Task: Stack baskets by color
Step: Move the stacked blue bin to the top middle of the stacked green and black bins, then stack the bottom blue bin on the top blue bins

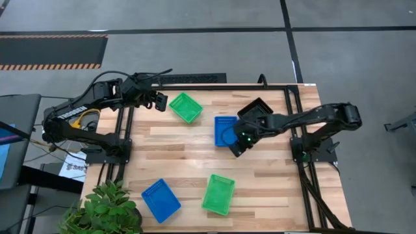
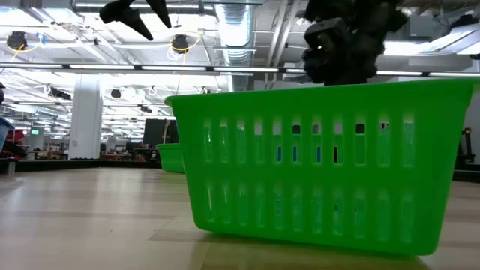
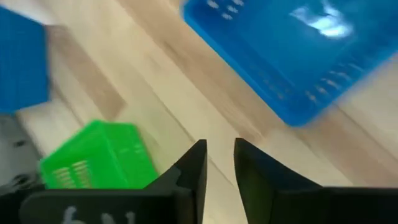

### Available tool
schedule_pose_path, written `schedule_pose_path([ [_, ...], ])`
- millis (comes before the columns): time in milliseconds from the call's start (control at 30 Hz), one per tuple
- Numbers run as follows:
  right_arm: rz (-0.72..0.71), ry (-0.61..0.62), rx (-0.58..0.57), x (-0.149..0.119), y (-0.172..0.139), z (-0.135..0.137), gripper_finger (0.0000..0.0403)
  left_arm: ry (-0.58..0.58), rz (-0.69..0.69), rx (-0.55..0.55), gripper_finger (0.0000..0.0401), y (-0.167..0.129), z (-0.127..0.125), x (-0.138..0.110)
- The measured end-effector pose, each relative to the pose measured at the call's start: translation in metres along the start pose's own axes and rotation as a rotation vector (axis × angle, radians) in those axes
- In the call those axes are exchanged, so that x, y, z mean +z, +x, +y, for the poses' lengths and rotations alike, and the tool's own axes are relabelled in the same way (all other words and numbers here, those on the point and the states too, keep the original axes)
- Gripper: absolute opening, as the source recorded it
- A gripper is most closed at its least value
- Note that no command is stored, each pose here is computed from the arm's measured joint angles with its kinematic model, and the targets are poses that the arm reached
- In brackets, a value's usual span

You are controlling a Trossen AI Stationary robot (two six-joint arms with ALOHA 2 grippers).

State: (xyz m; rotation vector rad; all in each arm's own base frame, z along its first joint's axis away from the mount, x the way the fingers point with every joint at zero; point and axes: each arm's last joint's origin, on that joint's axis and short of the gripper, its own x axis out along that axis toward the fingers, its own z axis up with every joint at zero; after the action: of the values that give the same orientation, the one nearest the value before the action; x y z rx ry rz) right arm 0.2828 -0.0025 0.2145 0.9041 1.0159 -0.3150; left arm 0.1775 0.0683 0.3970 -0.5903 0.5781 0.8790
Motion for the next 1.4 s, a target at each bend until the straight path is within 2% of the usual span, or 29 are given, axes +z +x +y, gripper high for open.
schedule_pose_path([
  [67,0.013,-0.017,0.041,0.007,0.009,-0.001,0.0093,0.000,0.002,-0.002,0.0274,0.000,0.000,0.000],
  [433,0.079,-0.057,-0.066,0.031,0.048,-0.037,0.0079,-0.006,0.061,-0.062,0.0274,0.000,-0.001,-0.002],
  [667,-0.048,-0.060,-0.134,0.074,0.043,-0.060,0.0079,-0.001,0.108,-0.110,0.0274,0.000,-0.002,-0.004],
  [833,-0.201,-0.080,-0.170,0.115,0.021,-0.064,0.0079,0.028,0.207,-0.150,0.0274,0.000,-0.002,-0.010],
  [1000,-0.291,-0.142,-0.156,0.139,-0.023,-0.051,0.0079,0.150,0.406,-0.250,0.0274,0.006,-0.018,-0.026],
  [1133,-0.352,-0.186,-0.127,0.136,-0.063,-0.032,0.0079,0.246,0.568,-0.257,0.0274,0.016,-0.042,-0.049],
  [1300,-0.451,-0.226,-0.079,0.121,-0.104,-0.018,0.0079,0.353,0.750,-0.173,0.0274,0.024,-0.069,-0.085],
  [1400,-0.488,-0.234,-0.066,0.113,-0.123,-0.016,0.0079,0.437,0.843,-0.155,0.0274,0.017,-0.079,-0.106],
])
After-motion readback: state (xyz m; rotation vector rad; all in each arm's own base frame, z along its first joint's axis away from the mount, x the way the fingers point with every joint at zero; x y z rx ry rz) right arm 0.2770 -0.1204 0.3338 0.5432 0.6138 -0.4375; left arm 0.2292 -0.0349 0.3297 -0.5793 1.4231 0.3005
